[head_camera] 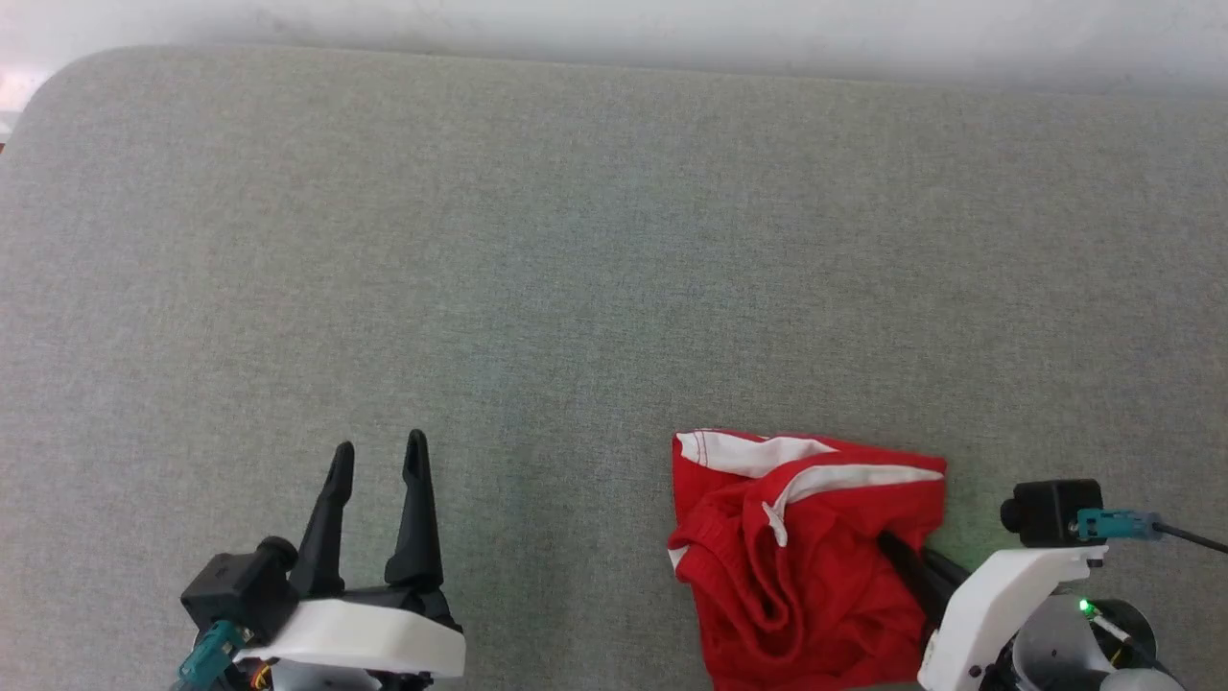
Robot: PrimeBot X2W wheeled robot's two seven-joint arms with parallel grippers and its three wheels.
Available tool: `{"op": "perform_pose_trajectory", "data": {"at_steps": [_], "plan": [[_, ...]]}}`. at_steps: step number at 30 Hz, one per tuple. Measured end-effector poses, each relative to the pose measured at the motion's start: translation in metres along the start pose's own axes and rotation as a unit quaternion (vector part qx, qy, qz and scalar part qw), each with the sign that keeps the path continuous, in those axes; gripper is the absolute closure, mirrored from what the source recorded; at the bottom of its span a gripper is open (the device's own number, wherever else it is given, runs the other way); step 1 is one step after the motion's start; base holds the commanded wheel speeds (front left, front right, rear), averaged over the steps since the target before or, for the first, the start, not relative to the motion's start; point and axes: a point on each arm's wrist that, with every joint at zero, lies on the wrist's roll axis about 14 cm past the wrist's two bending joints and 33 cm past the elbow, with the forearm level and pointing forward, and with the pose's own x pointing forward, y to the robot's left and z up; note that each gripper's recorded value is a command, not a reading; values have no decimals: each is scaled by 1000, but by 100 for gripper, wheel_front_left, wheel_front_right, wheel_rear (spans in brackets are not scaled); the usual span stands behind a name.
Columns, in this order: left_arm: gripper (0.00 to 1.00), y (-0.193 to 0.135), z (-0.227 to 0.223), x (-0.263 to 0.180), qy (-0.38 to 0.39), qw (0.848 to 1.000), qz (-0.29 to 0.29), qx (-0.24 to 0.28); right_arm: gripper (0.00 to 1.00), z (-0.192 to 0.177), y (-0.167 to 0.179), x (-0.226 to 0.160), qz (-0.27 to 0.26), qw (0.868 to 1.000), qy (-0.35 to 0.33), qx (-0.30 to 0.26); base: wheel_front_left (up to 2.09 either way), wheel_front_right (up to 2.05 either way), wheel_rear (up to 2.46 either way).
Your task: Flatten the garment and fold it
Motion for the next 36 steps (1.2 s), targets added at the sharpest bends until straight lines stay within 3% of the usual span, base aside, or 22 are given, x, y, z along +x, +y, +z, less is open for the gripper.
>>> {"op": "perform_pose_trajectory", "data": {"at_steps": [11, 18, 28, 36], "plan": [[0, -13, 4, 5, -9, 1000, -22, -1, 100, 30, -19, -8, -37, 998, -54, -12, 0, 0, 0], [0, -27, -1, 15, -1, 999, -50, 5, 100, 70, -41, -20, -84, 991, -79, -67, 0, 0, 0], [0, -55, -3, 39, -2, 995, -95, 16, 100, 112, -111, -57, -185, 970, -62, -147, 0, 0, 0], [0, -79, -5, 63, -5, 991, -132, 34, 100, 148, -158, -81, -256, 944, -54, -201, 0, 0, 0]]}}
